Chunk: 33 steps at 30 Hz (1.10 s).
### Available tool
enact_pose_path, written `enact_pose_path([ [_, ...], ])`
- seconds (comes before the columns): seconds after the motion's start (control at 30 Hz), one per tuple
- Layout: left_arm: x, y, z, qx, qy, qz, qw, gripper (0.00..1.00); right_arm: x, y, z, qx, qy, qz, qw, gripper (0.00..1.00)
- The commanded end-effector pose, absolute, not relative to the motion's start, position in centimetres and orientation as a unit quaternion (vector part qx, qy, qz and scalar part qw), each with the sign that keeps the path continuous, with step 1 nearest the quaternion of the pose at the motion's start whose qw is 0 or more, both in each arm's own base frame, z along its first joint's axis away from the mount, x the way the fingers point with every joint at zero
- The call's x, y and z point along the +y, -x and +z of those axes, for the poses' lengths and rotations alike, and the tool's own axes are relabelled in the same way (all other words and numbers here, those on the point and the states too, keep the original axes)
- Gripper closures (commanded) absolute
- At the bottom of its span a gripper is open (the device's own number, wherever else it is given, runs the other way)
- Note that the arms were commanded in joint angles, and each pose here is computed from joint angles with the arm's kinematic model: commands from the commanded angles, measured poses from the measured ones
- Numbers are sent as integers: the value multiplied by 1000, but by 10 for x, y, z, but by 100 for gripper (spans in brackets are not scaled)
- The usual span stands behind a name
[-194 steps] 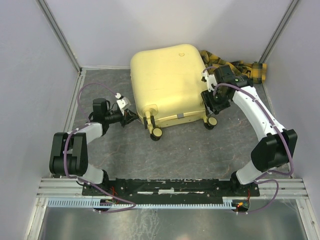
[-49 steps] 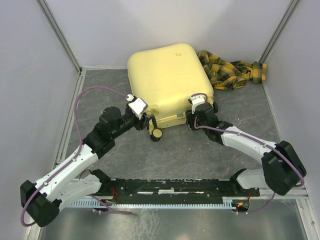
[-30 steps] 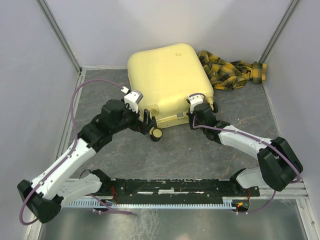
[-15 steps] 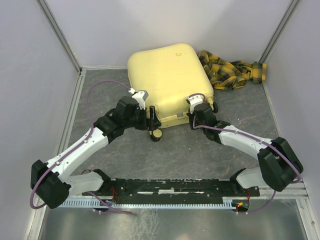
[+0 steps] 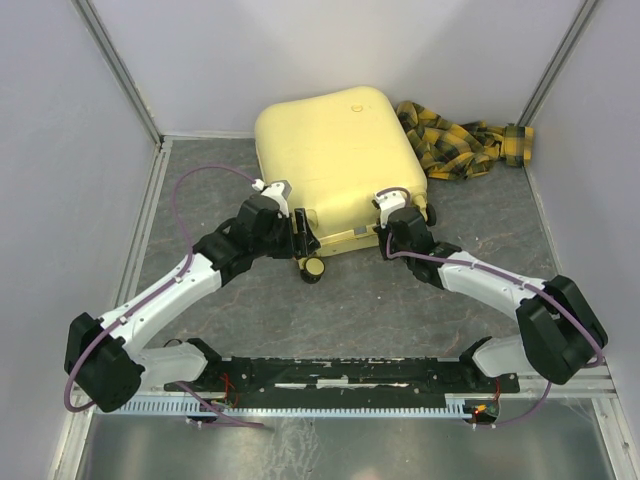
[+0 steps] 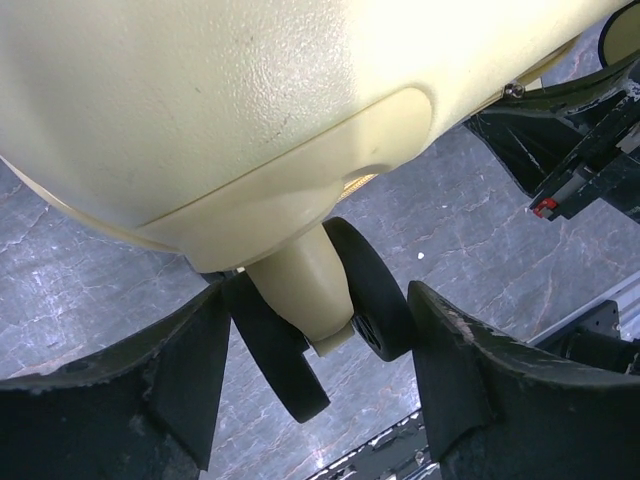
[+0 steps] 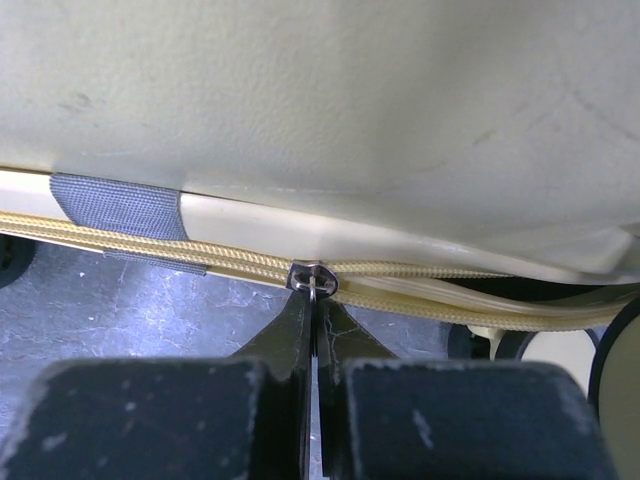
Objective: Pack the luggage
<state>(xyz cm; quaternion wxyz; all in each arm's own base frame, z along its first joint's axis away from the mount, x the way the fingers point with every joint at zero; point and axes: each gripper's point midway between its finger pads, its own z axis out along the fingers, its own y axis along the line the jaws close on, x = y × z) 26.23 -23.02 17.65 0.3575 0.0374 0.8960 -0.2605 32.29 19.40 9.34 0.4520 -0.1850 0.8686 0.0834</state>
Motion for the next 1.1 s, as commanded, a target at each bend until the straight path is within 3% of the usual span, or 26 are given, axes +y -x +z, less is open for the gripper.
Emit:
enact_pose_path([
  [0.0,-222,-273,174,897,-5,-246,369,38,188,-333,127,843,173,71,505,98],
  [0.27,-206,-275,172,900,-2,-221,375,83,146,-342,132,842,151,28,517,98],
  [0.4,-196,-275,170,904,3,-206,374,97,123,-343,133,844,146,15,516,98],
  [1.07,-157,-276,169,905,-6,-144,400,97,34,-340,136,845,108,-40,523,98],
])
